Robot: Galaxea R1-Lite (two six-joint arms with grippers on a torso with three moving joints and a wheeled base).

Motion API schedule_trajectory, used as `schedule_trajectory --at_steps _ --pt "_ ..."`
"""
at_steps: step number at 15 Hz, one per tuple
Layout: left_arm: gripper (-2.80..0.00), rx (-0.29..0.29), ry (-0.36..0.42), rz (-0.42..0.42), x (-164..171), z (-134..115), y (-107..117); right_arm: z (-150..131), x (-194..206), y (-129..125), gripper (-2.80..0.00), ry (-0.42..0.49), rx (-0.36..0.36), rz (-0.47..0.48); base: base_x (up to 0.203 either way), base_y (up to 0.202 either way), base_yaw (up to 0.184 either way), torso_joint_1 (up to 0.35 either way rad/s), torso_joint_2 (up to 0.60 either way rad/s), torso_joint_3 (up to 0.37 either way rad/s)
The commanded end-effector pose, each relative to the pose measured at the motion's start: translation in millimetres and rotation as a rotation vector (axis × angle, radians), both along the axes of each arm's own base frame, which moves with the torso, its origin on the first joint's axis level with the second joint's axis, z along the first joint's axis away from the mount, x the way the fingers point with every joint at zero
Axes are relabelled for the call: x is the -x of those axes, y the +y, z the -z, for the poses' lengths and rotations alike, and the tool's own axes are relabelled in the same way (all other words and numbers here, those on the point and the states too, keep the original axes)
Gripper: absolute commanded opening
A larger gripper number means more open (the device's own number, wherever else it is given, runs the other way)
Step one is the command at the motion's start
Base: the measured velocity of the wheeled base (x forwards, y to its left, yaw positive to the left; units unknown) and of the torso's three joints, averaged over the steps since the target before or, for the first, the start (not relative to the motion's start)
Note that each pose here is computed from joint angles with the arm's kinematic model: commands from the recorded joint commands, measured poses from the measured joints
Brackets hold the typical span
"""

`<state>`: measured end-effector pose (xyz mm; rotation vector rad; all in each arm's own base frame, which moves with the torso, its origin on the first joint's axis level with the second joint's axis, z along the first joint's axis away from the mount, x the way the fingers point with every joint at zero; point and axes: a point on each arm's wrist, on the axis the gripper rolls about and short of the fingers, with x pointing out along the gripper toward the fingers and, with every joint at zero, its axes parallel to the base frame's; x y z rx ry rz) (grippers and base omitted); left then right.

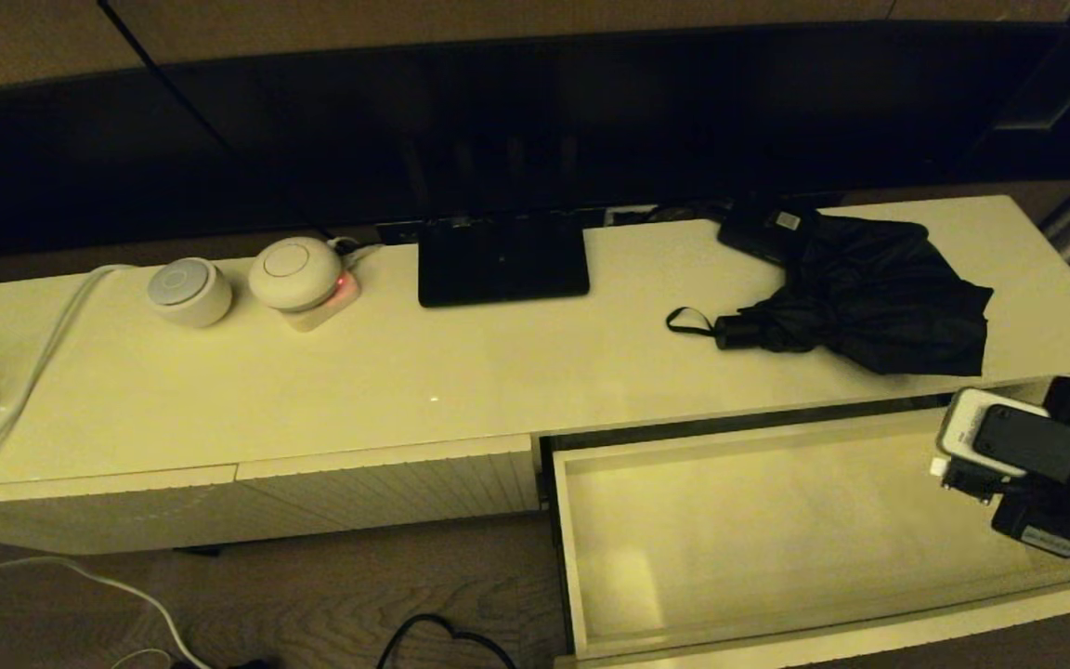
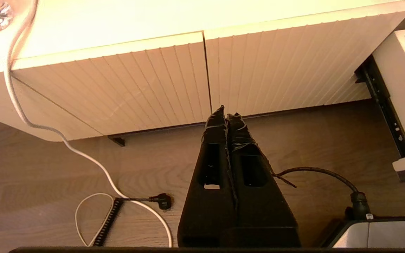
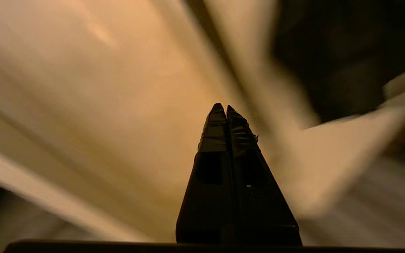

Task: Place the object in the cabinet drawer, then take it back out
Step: Put the umbrella in the drawer

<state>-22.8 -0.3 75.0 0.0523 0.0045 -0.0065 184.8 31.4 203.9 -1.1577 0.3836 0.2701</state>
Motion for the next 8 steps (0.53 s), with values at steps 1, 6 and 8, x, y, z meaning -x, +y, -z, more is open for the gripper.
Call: schedule_trajectory --at_steps 1,6,8 --pt "-2.80 0.000 0.003 0.000 0 1 0 -6 -6 0 -2.80 -0.021 0.294 -0.130 0.000 0.000 0.000 0.000 0.00 0.000" --pt "-2.80 0.000 0.003 0.000 0 1 0 -4 11 14 -2.80 -0.075 0.415 -0.288 0.000 0.000 0.000 0.000 0.00 0.000" --pt "-2.80 -0.001 0.003 0.000 0 1 0 -3 15 14 0.00 -0.073 0.449 -0.319 0.000 0.000 0.000 0.000 0.00 0.000"
